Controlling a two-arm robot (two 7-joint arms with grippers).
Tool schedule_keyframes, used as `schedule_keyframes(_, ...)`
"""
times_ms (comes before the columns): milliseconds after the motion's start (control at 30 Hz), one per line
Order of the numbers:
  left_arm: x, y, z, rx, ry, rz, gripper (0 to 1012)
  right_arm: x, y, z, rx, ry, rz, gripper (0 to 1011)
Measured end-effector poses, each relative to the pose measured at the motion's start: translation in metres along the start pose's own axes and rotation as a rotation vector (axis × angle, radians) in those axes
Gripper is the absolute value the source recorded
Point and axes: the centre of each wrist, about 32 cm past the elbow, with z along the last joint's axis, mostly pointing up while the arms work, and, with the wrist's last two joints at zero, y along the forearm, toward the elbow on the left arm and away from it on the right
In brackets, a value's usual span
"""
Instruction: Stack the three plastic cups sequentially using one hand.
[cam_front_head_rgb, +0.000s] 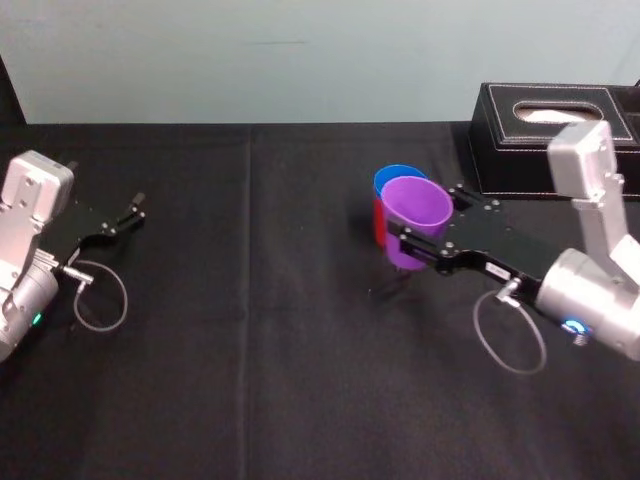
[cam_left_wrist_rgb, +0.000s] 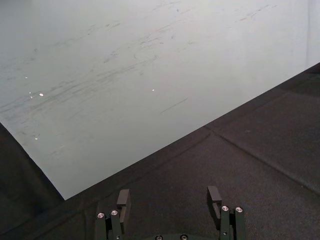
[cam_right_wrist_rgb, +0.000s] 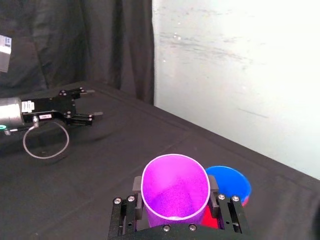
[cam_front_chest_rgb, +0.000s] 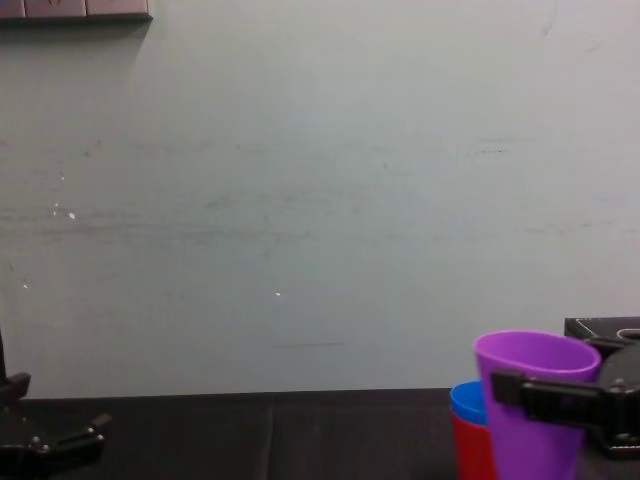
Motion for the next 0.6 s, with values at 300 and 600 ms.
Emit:
schedule_keyframes(300, 0.0, 0.0, 0.0, 0.0, 0.0, 0.0, 1005, 0.015, -0.017, 0.007, 0.01, -0.01, -0.046, 732)
schedule_keyframes(600, 0.0, 0.0, 0.0, 0.0, 0.0, 0.0, 1005, 0.0238, -0.01, 0.01, 0.028, -0.007, -0.078, 732)
